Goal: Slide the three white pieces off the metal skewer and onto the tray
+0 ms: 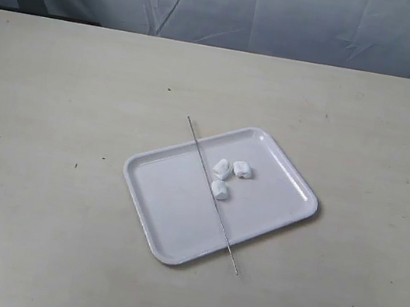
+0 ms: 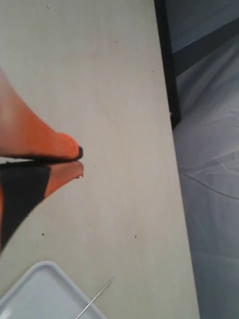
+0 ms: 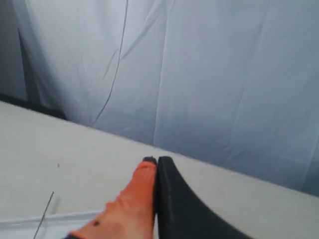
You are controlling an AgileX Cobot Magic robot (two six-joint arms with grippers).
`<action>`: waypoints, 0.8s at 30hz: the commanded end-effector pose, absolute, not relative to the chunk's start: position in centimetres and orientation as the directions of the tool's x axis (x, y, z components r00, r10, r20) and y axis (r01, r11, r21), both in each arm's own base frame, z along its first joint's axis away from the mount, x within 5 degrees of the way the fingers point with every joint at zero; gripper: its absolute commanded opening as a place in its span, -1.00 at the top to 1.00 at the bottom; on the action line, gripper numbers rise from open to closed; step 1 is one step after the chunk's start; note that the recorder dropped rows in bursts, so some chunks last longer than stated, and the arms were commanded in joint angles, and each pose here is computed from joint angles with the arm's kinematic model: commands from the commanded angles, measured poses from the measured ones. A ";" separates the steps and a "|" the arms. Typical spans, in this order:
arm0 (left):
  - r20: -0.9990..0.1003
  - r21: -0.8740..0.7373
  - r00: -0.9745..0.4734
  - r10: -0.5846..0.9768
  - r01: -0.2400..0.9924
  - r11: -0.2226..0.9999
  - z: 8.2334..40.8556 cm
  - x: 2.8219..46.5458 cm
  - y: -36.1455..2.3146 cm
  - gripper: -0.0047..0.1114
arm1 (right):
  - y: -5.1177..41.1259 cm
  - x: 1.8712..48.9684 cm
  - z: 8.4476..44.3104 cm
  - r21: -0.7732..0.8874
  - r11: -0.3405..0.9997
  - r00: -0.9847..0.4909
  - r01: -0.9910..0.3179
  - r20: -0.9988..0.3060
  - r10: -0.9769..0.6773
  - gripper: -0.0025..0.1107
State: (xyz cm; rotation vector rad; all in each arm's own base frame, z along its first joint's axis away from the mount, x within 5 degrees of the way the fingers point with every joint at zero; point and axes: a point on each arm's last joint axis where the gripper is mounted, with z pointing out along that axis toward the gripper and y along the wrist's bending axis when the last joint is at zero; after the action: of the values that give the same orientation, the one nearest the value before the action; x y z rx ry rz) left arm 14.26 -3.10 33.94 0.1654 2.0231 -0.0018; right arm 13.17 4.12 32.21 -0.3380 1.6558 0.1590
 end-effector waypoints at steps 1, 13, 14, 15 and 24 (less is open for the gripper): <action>-0.934 0.065 -0.346 0.091 0.085 0.994 33.7 10.9 -1.5 0.92 | 2.6 9.2 30.6 -0.081 0.961 0.123 -0.264 -0.991 -0.049 0.96; -0.944 0.030 -0.329 0.020 -0.024 0.999 29.1 4.8 1.8 0.92 | 2.0 5.6 27.5 0.035 0.945 0.044 -0.324 -0.998 0.052 0.96; -0.944 0.053 -0.327 0.039 -0.034 0.998 29.2 4.5 2.1 0.92 | 2.1 5.5 27.3 0.042 0.943 0.020 -0.330 -0.998 0.052 0.97; -0.944 0.054 -0.327 0.040 -0.033 0.998 29.3 4.2 2.2 0.92 | 2.2 5.5 27.0 0.045 0.940 -0.011 -0.337 -0.999 0.043 0.97; -0.943 0.044 -0.331 0.037 -0.011 0.999 29.4 4.0 2.0 0.92 | 3.1 5.0 25.5 0.210 0.891 -0.236 -0.403 -0.964 0.121 0.97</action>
State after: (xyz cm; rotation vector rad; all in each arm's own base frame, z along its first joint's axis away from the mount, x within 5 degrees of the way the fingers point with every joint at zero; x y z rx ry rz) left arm 4.19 2.04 29.21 0.0180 1.9212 0.0616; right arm 5.06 3.06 25.61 -0.2276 1.7398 0.4802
